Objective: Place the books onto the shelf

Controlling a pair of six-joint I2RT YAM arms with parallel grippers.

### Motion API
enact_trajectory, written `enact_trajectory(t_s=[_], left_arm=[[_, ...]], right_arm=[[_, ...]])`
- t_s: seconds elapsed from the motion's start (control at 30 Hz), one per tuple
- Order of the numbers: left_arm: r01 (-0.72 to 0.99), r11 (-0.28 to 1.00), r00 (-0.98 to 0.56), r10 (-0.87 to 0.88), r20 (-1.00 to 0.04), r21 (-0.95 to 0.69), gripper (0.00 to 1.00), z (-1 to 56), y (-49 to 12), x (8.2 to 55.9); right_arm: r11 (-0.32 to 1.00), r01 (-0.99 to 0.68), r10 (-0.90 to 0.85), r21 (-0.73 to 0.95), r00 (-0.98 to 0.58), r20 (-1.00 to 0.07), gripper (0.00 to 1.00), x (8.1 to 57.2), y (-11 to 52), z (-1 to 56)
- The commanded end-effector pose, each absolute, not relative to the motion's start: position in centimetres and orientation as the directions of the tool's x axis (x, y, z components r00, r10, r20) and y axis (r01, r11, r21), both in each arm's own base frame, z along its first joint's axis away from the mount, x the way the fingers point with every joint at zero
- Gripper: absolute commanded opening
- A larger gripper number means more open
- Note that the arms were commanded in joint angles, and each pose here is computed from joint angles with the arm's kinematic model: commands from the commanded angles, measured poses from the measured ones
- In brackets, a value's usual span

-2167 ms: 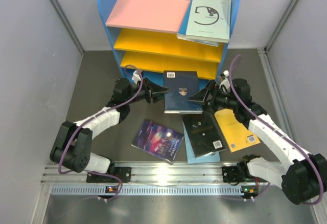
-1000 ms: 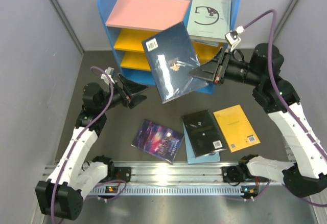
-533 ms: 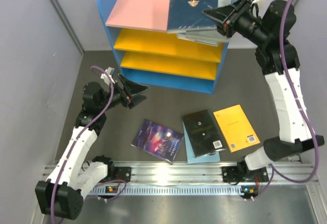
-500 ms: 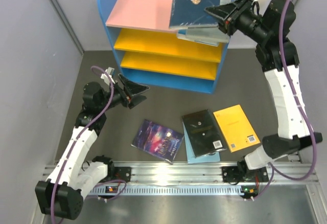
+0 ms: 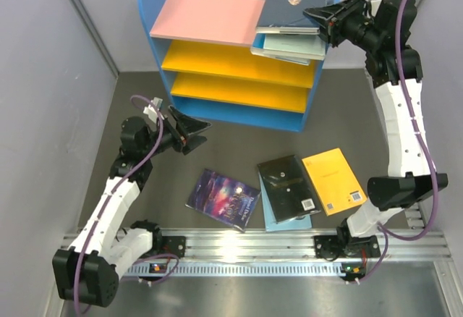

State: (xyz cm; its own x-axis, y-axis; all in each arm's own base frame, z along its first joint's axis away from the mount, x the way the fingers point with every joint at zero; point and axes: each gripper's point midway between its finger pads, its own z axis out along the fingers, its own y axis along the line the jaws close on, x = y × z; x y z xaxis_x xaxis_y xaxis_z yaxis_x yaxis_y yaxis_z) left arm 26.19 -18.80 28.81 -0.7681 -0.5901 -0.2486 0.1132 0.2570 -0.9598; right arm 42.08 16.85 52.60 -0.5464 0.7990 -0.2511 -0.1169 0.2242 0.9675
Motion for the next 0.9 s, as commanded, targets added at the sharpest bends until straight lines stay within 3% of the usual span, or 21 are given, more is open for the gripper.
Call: enact_trajectory(t_s=[0.0, 0.23, 0.27, 0.33, 0.37, 0.47, 0.63, 0.67, 0.7, 0.87], left_arm=[[0.167, 0.25, -0.751, -0.594, -0.287, -0.954, 0.91, 29.3, -18.7, 26.9], [0.162, 0.249, -0.756, -0.591, -0.282, -0.955, 0.9, 28.9, -18.5, 27.0], [0.162, 0.248, -0.755, -0.592, -0.282, -0.955, 0.9, 29.0, -18.5, 26.9], [0.166, 0.248, -0.754, -0.591, -0.285, -0.954, 0.9, 29.1, -18.4, 26.8], [0.165, 0.249, -0.755, -0.591, -0.285, -0.954, 0.9, 29.1, -18.4, 26.8], [0.171, 0.25, -0.753, -0.59, -0.29, -0.953, 0.88, 29.3, -18.3, 26.5], [0.173, 0.252, -0.752, -0.591, -0.293, -0.952, 0.86, 29.4, -18.2, 26.1], [0.175, 0.255, -0.751, -0.589, -0.297, -0.951, 0.86, 29.5, -18.2, 26.0], [0.177, 0.257, -0.751, -0.589, -0.299, -0.95, 0.86, 29.6, -18.2, 26.0], [0.174, 0.271, -0.75, -0.586, -0.306, -0.947, 0.86, 29.7, -18.1, 25.9]], right_arm=[[0.191, -0.366, 0.82, 0.911, -0.451, -0.354, 0.06, 37.4, 15.5, 61.2], [0.233, -0.324, 0.846, 0.917, -0.397, -0.356, 0.18, 36.3, 13.6, 60.6], [0.236, -0.317, 0.852, 0.918, -0.387, -0.353, 0.31, 36.2, 13.1, 60.5], [0.242, -0.314, 0.856, 0.918, -0.377, -0.354, 0.41, 35.6, 12.6, 60.6], [0.244, -0.313, 0.857, 0.918, -0.372, -0.355, 0.54, 35.5, 12.5, 60.6], [0.261, -0.322, 0.863, 0.91, -0.345, -0.369, 0.68, 34.6, 11.8, 60.9], [0.27, -0.32, 0.849, 0.908, -0.365, -0.382, 0.8, 34.0, 11.9, 60.4], [0.277, -0.323, 0.842, 0.905, -0.372, -0.391, 0.93, 33.7, 12.0, 60.2], [0.283, -0.322, 0.836, 0.903, -0.378, -0.397, 0.97, 33.5, 12.2, 60.0], [0.344, -0.269, 0.812, 0.9, -0.397, -0.428, 1.0, 32.7, 11.9, 57.3]])
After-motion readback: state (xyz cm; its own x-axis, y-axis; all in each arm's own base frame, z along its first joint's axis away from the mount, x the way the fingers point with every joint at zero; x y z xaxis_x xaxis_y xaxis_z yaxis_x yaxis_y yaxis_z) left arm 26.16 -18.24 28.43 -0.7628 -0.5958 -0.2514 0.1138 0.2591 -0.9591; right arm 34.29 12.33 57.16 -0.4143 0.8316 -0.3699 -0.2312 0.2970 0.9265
